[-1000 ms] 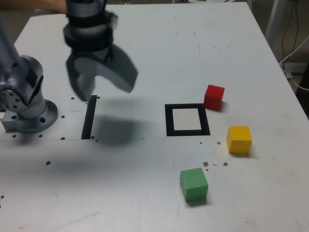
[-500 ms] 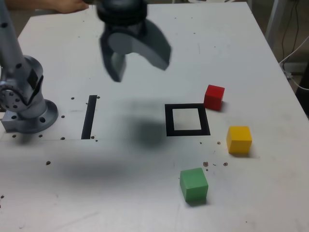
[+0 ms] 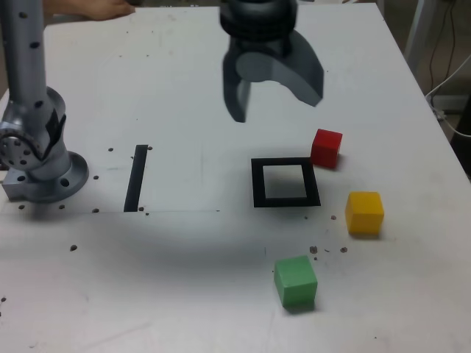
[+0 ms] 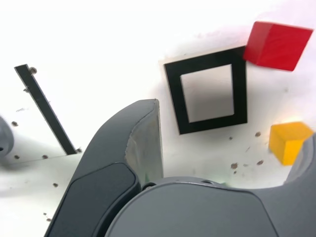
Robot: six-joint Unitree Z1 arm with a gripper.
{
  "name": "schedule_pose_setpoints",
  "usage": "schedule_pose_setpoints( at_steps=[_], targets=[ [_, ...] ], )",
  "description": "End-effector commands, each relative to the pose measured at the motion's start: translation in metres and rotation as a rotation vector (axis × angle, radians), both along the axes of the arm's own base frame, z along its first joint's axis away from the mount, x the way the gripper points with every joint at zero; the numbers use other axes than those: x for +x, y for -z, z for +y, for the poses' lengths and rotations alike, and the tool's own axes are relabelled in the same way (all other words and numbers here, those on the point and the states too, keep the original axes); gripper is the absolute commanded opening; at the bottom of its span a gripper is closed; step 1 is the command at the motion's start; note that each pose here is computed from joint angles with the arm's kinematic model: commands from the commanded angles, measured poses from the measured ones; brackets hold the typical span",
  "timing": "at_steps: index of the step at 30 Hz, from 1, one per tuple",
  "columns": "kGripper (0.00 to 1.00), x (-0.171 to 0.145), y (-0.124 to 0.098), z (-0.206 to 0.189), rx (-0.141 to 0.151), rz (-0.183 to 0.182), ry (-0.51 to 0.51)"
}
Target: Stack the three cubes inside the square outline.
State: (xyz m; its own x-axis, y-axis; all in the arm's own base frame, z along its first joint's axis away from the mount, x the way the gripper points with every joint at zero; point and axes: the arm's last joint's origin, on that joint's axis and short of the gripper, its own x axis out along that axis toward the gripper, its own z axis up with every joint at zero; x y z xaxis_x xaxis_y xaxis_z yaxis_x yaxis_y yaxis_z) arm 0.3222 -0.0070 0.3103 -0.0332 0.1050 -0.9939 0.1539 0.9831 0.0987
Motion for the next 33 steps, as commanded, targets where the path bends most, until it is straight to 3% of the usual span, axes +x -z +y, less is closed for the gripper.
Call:
schedule_pose_setpoints(
  at_steps=[1,19,26,33],
  targets=[
    [0.97,0.011,0.004,0.003,0.004,0.005,-0.001],
    [0.91,0.069,0.058,0.029,0.045,0.104,0.010],
    [0.84,0.080,0.070,0.030,0.051,0.121,0.030],
    [0.78,0.092,0.073,0.027,0.047,0.112,0.064]
  ],
)
